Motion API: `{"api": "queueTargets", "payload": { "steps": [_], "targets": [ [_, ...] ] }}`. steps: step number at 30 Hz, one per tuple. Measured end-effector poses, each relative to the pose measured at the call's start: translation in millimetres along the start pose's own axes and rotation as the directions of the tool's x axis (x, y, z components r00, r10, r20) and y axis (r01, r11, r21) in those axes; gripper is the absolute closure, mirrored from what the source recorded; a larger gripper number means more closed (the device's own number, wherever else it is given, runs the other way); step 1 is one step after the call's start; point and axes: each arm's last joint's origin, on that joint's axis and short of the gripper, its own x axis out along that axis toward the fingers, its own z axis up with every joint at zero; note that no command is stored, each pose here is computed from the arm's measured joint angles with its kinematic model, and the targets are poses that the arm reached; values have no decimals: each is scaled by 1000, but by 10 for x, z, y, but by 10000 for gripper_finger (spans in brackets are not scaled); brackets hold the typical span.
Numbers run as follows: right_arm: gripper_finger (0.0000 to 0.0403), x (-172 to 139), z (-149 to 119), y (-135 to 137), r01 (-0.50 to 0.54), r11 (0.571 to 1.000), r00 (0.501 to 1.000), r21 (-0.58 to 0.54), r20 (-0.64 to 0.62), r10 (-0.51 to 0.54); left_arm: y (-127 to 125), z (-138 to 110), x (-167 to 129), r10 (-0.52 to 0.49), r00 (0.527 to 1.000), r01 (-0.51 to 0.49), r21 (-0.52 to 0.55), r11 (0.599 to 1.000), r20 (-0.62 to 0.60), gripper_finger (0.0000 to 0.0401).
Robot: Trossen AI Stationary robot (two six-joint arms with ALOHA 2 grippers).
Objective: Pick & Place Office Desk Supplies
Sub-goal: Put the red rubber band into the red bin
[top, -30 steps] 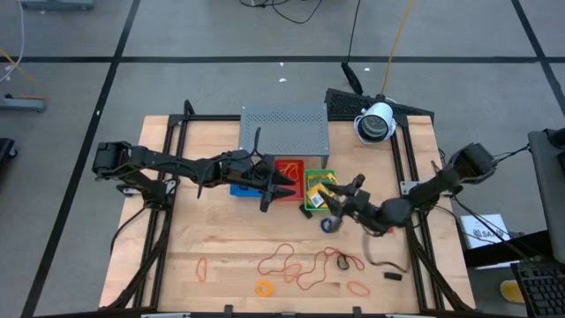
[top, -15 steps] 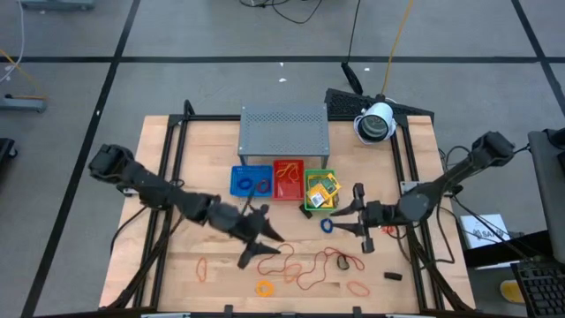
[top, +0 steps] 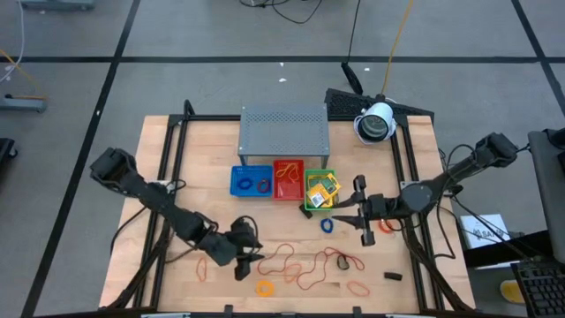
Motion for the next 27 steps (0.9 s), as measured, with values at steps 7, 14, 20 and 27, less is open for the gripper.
{"api": "queueTargets", "payload": {
  "steps": [7,14,20,27],
  "targets": [
    [300,22,-27,-40,21,1000,1000,9,-20,-21,50,-203,407,13,1000,-13,-1,1000,-16,226],
    [302,22,-49,-37,21,999,999,37,-41,-20,152,-339,614,50,996,-50,-4,999,-69,226],
    [303,51,-100,-23,24,999,998,41,-66,-21,211,-452,722,81,991,-81,9,997,-103,226],
    [303,53,-114,-22,26,998,997,50,-79,-22,230,-500,777,92,990,-87,49,995,-109,227]
  ]
}}
